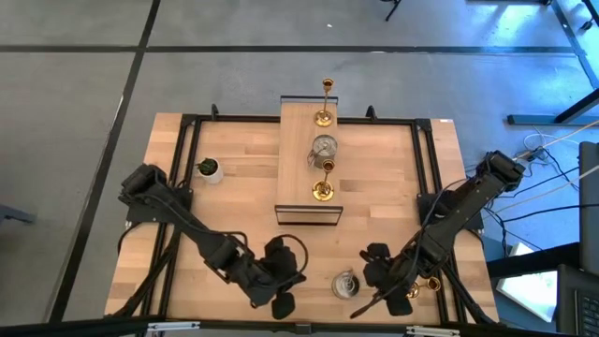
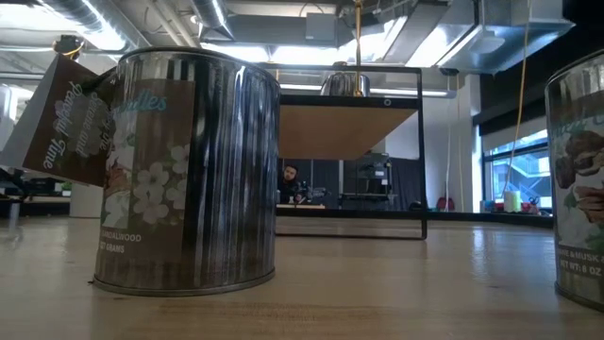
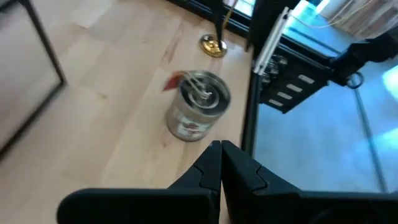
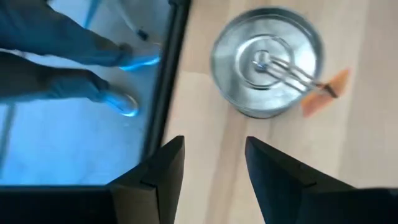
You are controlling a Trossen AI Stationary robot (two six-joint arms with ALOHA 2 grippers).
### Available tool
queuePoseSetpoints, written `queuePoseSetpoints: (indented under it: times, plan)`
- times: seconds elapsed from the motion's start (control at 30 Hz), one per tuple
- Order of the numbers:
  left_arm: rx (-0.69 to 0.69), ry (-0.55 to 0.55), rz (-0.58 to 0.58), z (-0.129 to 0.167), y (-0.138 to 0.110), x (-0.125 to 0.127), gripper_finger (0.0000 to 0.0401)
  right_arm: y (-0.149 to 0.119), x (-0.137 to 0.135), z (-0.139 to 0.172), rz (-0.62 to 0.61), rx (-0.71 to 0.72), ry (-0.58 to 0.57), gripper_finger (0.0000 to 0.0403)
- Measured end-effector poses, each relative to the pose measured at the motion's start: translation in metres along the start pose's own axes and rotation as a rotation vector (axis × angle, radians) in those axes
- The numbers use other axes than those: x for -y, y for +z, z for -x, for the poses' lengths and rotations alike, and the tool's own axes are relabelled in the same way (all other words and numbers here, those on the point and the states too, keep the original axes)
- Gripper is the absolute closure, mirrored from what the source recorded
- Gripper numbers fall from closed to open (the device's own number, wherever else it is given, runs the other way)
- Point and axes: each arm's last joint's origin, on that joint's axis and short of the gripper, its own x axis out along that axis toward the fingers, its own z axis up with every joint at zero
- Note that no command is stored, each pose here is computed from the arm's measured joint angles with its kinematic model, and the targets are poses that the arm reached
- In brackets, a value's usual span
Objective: Pick & Place candle stick holders
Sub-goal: Put the right silver scented candle on the shelf
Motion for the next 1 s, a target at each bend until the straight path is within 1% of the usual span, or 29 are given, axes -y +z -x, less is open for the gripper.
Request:
queuePoseSetpoints:
  times: [0.17,0.37,0.53,0.7,0.87,1.0]
  plan:
    - [-0.022,-0.014,0.043,-0.017,-0.01,0.002,0.04,-0.002,0.005,-0.001,0.049,0.01,-0.078,0.0228]
    - [-0.028,-0.028,0.061,-0.035,-0.02,0.004,0.04,-0.005,0.009,-0.007,0.049,0.031,-0.107,0.0228]
    - [-0.092,-0.034,0.082,-0.049,-0.027,-0.001,0.04,-0.008,0.012,-0.019,0.028,0.009,-0.123,0.0228]
    - [-0.125,0.019,0.069,-0.052,-0.033,-0.006,0.04,-0.008,0.011,-0.036,0.017,-0.01,-0.129,0.0228]
    - [-0.242,0.12,0.04,-0.051,-0.04,-0.02,0.04,-0.006,0.009,-0.051,0.016,0.0,-0.12,0.0228]
    - [-0.297,0.148,0.037,-0.05,-0.043,-0.024,0.04,-0.005,0.009,-0.059,0.012,0.006,-0.117,0.0229]
